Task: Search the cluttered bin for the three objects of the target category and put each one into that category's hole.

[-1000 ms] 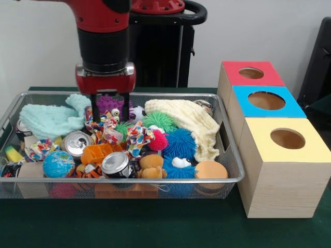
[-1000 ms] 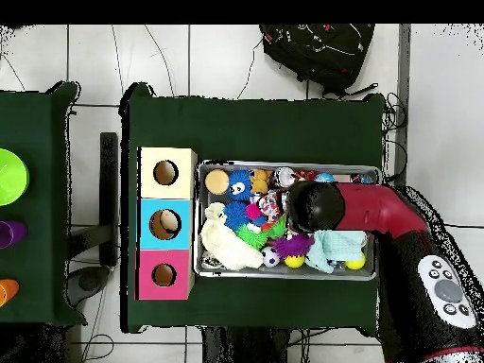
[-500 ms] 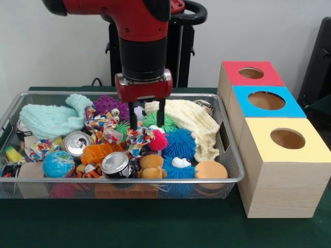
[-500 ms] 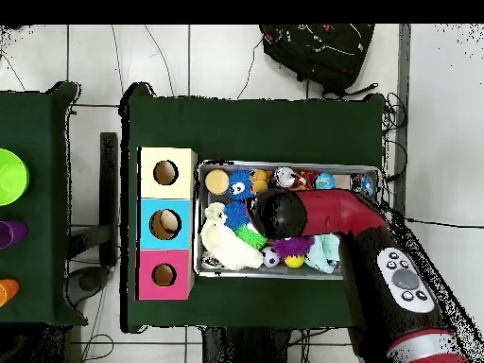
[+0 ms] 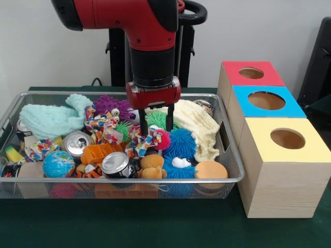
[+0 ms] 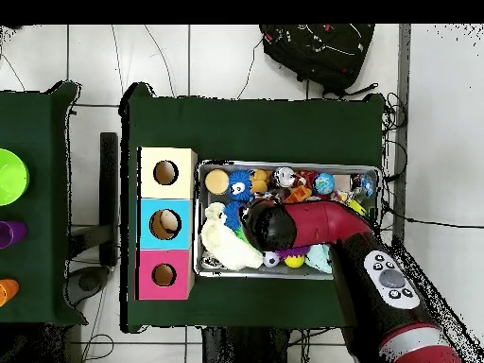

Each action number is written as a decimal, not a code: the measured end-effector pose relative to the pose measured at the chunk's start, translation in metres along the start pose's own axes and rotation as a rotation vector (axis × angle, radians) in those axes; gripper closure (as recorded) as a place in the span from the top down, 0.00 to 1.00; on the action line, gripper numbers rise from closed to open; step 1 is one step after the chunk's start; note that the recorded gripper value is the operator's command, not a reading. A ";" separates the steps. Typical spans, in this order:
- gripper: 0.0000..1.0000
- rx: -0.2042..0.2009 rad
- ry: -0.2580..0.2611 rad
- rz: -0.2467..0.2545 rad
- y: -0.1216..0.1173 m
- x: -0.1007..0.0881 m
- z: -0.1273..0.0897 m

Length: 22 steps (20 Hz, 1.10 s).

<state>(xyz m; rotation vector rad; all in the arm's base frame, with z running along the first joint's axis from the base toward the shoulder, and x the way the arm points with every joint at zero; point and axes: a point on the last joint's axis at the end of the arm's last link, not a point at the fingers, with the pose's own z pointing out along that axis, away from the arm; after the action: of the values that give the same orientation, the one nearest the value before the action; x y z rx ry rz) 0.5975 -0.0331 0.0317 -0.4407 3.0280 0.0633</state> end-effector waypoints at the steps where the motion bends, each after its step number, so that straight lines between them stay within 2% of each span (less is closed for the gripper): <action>1: 1.00 0.003 0.003 -0.003 0.000 0.002 -0.002; 7: 1.00 0.029 0.011 -0.012 -0.004 0.013 -0.015; 10: 1.00 0.043 0.017 -0.020 -0.009 0.018 -0.014; 14: 1.00 0.057 0.021 -0.048 -0.012 0.030 -0.003; 16: 1.00 0.061 0.020 -0.075 -0.012 0.040 0.011; 19: 1.00 0.061 0.017 -0.091 -0.012 0.049 0.022; 22: 1.00 0.063 0.015 -0.092 -0.015 0.052 0.023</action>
<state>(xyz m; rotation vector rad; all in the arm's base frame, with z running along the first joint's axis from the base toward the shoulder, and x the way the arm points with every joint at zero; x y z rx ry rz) 0.5544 -0.0613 0.0041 -0.5761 3.0101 -0.0409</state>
